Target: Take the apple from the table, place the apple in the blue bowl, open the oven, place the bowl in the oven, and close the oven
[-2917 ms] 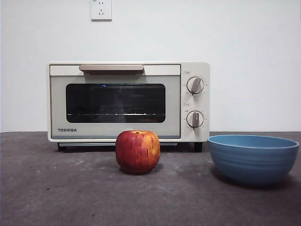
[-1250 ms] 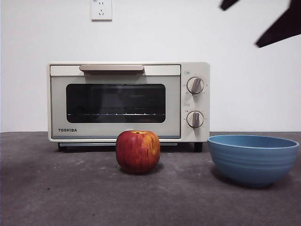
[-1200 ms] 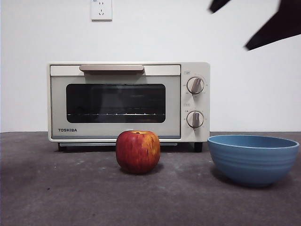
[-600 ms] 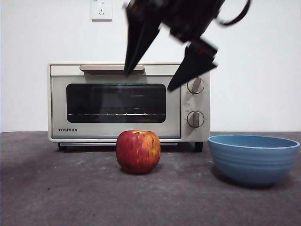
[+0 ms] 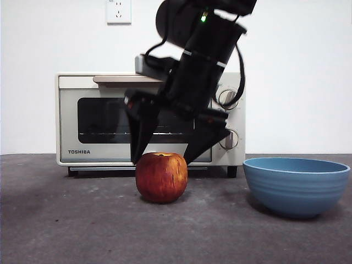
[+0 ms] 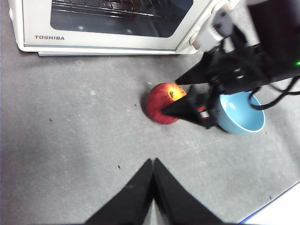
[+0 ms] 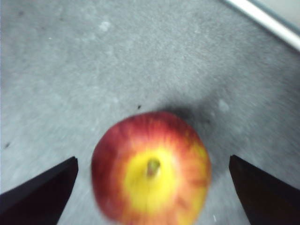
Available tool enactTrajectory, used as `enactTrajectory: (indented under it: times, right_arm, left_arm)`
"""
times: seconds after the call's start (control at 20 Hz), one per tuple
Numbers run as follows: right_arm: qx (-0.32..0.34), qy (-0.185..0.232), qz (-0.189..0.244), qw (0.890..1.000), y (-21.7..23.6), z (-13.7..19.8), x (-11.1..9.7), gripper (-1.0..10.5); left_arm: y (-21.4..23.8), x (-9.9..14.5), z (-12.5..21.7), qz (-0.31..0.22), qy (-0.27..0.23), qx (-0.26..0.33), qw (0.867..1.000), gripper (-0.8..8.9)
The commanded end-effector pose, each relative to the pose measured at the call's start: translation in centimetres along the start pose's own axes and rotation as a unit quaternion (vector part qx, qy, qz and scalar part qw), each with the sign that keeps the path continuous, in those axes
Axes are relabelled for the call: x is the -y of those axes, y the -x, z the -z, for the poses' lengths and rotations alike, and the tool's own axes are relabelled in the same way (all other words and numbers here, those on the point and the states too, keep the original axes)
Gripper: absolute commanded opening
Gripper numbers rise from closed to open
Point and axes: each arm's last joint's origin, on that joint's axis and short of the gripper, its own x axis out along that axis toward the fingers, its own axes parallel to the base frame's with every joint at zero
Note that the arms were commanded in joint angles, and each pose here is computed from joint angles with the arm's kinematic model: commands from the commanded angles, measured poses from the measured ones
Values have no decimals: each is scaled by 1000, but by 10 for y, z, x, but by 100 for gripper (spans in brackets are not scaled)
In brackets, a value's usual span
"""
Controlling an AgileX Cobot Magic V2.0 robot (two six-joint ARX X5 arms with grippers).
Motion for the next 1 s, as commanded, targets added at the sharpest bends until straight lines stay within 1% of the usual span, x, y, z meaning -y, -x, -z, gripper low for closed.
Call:
enactTrajectory:
  times: [0.05,0.2,0.3,0.45,0.6,0.7,0.8,1.0]
  right_arm:
    - [2,0,1,1000,-14,-3,-4,514]
    - [-13,-5,10,1000,-28,1,-1,510]
    - [-23,-17,16,999,-34,3,0,449]
    - [-24,-18,14,999,-34,4,-2,336]
    - [-22,-21,13,999,-29,2,-3,330]
    - [-11,-20,9,1000,-16,-3,-5,330]
    - [12,-18,4,1000,6,-10,-8,330]
    - [48,-12,6,999,67,-13,-9,330]
  left_arm:
    - [3,3,-5,4,-12,9,1000,7]
    - [3,3,-5,5,-12,9,1000,7]
    - [3,3,-5,4,-12,8,1000,7]
    - [3,3,-5,5,-12,9,1000,7]
    - [3,3,-5,5,-13,10,1000,7]
    - [2,3,-5,5,-13,10,1000,7]
    - [2,2,-6,4,-13,8,1000,7]
    - [1,2,-6,4,-16,5,1000,7]
